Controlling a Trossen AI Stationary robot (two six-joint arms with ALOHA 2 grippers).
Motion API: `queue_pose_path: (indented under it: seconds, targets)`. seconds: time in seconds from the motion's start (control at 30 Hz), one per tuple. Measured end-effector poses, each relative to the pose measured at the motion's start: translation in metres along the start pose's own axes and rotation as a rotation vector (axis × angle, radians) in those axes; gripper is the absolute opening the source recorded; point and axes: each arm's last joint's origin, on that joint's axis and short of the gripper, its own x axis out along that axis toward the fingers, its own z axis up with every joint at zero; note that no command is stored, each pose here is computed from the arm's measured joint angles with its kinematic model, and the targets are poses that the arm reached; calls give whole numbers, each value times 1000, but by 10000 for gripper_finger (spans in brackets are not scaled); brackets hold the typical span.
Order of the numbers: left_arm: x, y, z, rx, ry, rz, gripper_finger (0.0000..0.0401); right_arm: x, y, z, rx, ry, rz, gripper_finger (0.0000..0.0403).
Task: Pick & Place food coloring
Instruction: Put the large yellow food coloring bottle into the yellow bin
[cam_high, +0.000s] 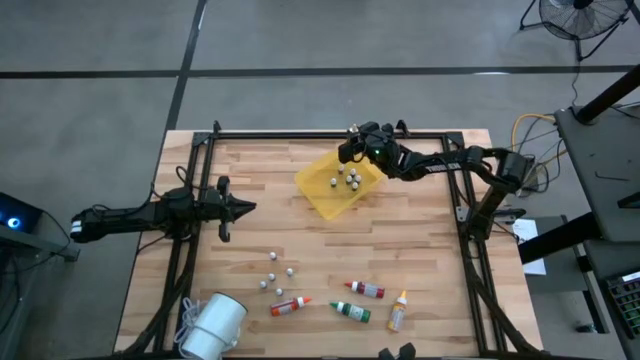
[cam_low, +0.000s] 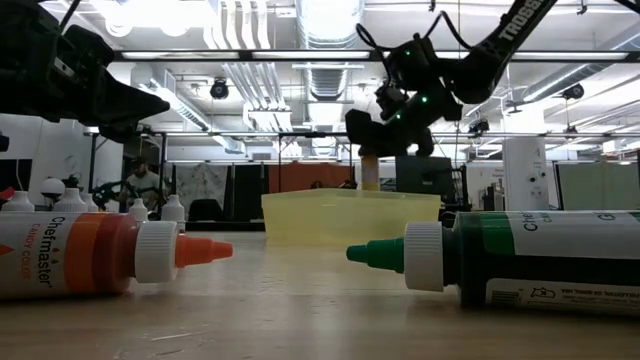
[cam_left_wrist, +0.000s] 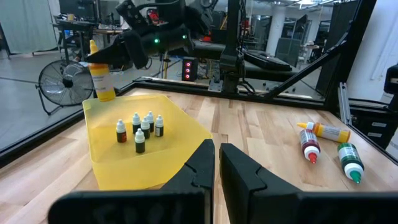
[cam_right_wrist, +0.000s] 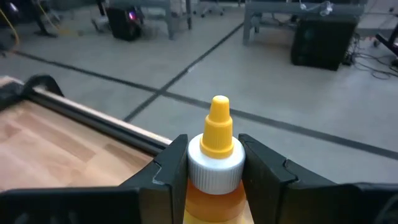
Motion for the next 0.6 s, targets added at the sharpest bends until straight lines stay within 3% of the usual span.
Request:
queue_pose_path:
  seconds: [0.6]
  targets:
    - [0,0,0,0,0,-1,0,-3,-8,-10,-44,-23,0,109]
